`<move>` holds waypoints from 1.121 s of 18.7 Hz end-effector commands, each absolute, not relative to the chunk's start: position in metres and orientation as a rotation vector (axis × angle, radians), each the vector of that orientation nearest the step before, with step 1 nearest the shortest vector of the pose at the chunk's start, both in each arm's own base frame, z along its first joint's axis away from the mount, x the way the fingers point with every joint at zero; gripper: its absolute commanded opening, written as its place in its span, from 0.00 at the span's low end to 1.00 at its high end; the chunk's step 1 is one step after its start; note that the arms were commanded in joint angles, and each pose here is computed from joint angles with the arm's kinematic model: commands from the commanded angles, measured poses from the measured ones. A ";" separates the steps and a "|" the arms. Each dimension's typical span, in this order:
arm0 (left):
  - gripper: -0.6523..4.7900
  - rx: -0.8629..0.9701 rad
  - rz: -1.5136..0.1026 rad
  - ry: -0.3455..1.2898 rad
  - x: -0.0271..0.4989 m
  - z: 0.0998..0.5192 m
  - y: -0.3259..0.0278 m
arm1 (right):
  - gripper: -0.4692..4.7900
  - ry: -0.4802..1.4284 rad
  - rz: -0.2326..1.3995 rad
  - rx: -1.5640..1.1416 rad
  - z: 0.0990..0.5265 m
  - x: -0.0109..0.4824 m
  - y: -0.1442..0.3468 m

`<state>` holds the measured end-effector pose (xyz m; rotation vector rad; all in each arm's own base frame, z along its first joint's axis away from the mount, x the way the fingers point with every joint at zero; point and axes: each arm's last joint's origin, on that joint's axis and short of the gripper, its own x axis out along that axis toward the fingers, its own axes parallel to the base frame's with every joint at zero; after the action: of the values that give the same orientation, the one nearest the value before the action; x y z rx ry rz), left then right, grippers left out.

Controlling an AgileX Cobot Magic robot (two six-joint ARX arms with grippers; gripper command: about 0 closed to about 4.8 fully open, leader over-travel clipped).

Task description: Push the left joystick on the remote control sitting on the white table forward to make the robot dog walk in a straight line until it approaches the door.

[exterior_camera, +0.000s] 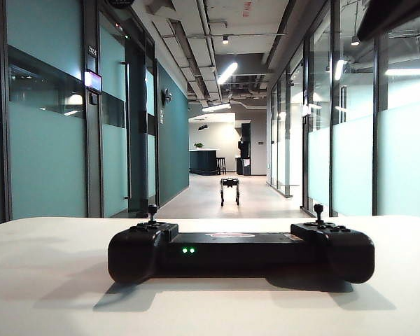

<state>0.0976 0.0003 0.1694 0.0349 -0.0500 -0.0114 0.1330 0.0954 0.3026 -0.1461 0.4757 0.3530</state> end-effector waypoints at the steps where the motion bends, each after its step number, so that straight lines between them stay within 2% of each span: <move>1: 0.11 0.043 -0.011 -0.063 0.097 0.171 0.000 | 0.09 0.404 0.283 -0.110 0.296 0.133 0.086; 6: 0.11 0.042 -0.011 -0.063 0.097 0.171 0.000 | 0.09 0.130 0.178 0.045 0.267 0.127 0.055; 10: 0.11 0.043 -0.012 -0.063 0.097 0.171 0.000 | 0.09 0.087 0.210 0.003 0.236 0.118 0.033; 14: 0.11 0.043 -0.012 -0.063 0.097 0.171 0.000 | 0.09 0.031 0.070 -0.037 0.208 0.105 0.011; 21: 0.11 0.043 -0.012 -0.063 0.097 0.171 0.000 | 0.09 -0.093 -0.065 -0.032 0.193 0.095 -0.003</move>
<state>0.0976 0.0003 0.1692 0.0372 -0.0485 -0.0121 0.0958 -0.0027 0.1902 -0.0307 -0.0396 -0.0647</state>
